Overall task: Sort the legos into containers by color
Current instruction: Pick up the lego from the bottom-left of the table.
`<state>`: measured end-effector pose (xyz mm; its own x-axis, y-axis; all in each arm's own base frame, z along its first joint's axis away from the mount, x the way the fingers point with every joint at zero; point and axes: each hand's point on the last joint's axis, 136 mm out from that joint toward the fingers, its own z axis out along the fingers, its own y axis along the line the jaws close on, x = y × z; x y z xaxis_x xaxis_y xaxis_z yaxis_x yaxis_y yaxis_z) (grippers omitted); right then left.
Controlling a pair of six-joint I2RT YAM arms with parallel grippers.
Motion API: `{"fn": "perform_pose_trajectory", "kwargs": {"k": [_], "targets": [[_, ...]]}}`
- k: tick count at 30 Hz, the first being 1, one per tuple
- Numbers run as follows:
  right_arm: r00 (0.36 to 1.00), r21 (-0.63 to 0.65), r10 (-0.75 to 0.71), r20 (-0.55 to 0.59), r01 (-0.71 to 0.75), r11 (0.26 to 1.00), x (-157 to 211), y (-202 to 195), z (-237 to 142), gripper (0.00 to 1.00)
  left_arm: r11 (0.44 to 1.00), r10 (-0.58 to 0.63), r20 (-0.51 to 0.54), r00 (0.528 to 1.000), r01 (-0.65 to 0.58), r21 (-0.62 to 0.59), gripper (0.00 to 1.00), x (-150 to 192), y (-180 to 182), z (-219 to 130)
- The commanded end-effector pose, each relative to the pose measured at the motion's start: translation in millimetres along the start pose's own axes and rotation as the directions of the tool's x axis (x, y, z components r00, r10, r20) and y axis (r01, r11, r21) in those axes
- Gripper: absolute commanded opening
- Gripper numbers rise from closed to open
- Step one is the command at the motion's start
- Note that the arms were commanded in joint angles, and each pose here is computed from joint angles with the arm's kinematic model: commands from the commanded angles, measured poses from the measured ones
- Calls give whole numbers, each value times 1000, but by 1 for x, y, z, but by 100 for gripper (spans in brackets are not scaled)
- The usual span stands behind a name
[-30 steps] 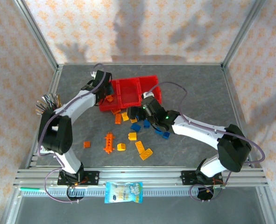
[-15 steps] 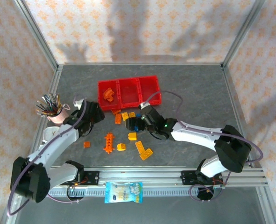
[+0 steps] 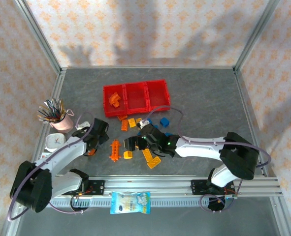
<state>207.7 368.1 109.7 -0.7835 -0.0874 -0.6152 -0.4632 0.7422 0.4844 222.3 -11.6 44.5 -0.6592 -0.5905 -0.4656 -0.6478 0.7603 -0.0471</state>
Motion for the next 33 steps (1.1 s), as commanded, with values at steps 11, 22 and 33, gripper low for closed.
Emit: {"fn": "perform_pose_trajectory", "kwargs": {"k": [11,22,33], "targets": [[1000,5,19,24,-20,1000,-1,-2,-1,100,998,46,-71,996,-49,-32,93,34,12,8],[1000,13,20,13,-21,1000,1,-2,4,100,995,91,-94,991,-93,-19,68,46,7,6],[1000,19,15,10,-15,1000,0,-2,6,100,998,45,-29,999,-46,-50,78,30,14,-5]]}}
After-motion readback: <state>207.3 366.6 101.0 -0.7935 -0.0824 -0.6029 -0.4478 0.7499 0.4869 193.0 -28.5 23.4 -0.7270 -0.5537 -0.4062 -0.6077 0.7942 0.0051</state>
